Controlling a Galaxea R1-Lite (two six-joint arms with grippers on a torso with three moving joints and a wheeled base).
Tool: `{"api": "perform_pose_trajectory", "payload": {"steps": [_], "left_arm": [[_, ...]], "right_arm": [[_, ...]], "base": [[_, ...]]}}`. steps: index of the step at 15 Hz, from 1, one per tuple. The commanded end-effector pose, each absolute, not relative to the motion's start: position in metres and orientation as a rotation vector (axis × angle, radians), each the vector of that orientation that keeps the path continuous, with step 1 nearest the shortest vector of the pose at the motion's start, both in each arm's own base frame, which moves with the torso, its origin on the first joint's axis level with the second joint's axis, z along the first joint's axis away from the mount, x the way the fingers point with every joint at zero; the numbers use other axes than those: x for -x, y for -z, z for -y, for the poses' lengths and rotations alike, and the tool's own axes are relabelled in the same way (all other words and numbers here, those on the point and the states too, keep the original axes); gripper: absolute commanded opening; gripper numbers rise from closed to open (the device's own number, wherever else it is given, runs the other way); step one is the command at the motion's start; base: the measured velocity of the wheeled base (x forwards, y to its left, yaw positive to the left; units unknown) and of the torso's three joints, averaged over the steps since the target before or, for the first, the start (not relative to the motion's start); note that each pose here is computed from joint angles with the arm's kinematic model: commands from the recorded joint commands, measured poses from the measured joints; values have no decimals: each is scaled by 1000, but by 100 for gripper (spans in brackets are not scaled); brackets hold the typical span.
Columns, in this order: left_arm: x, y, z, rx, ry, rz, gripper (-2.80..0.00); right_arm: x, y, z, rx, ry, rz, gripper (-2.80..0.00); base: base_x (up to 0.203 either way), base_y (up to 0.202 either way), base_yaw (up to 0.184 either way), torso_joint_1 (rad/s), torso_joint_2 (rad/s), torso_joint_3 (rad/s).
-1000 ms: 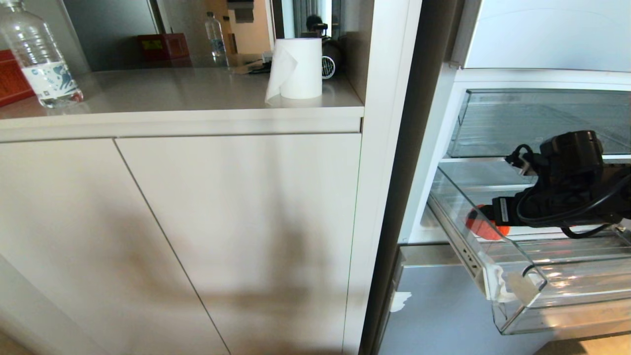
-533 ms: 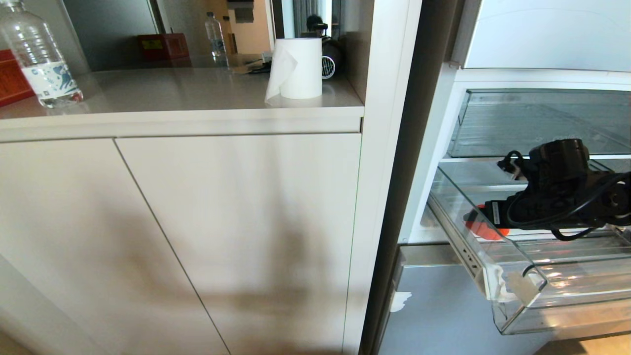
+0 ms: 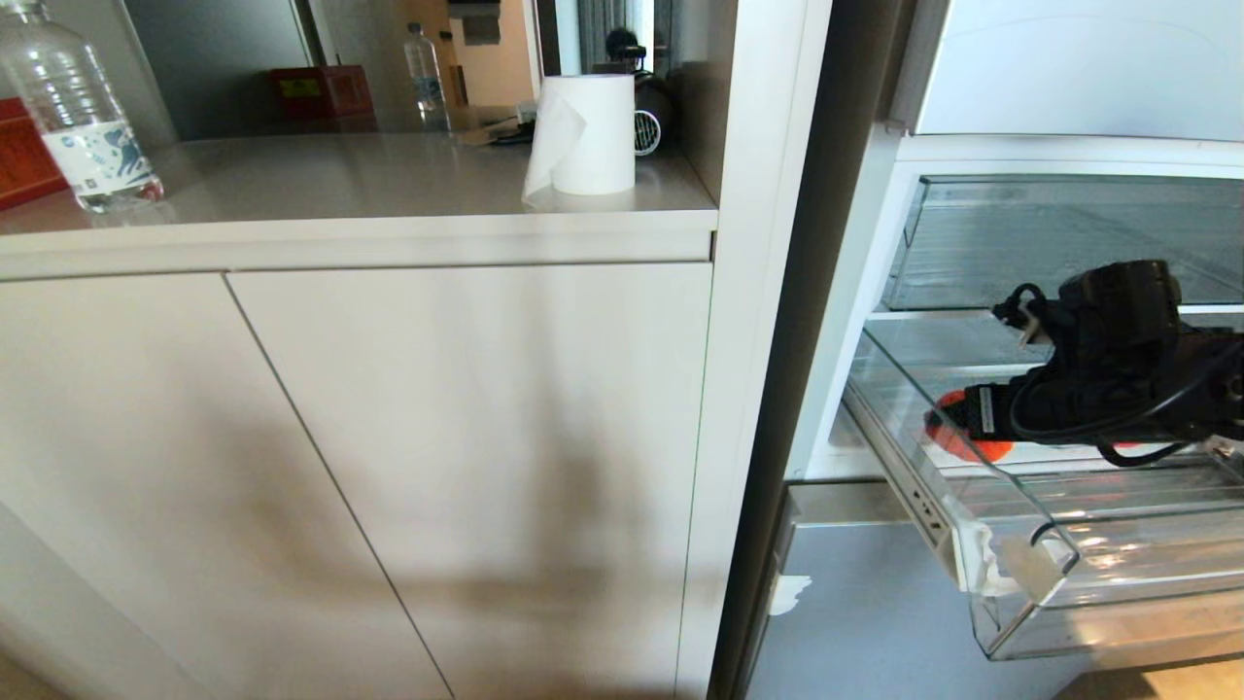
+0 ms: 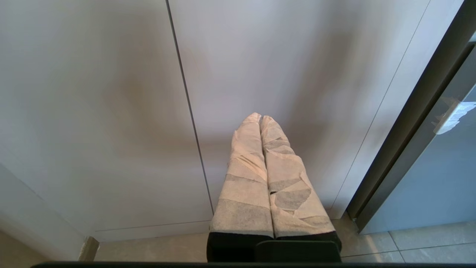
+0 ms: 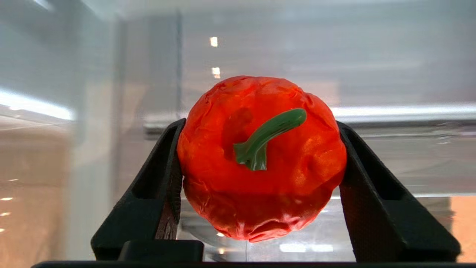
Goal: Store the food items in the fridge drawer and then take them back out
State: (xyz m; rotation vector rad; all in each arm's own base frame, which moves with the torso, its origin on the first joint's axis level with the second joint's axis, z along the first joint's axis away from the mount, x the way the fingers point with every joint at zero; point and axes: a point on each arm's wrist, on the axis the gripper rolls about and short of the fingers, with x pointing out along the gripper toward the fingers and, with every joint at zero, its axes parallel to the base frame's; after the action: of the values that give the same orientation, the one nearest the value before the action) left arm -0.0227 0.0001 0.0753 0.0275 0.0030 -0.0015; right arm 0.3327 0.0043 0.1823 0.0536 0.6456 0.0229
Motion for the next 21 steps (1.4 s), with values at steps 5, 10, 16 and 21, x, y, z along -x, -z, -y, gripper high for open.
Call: {"api": "perform_pose_trajectory", "payload": {"steps": [5, 10, 16, 21], "left_arm": [[23, -75, 0, -28, 3, -3, -280], [23, -75, 0, -28, 2, -3, -280], [23, -75, 0, -28, 2, -3, -280], [23, -75, 0, -28, 2, -3, -280]], "right_arm": [[-269, -241, -4, -46, -30, -469, -280], [-180, -263, -3, -44, -36, -322, -280], [-70, -278, -1, -52, -42, -37, -280], [3, -226, -1, -17, -50, 95, -280]], "base": [[0, 0, 0, 0, 0, 0], [0, 0, 0, 0, 0, 0], [0, 0, 0, 0, 0, 0], [0, 0, 0, 0, 0, 0]]}}
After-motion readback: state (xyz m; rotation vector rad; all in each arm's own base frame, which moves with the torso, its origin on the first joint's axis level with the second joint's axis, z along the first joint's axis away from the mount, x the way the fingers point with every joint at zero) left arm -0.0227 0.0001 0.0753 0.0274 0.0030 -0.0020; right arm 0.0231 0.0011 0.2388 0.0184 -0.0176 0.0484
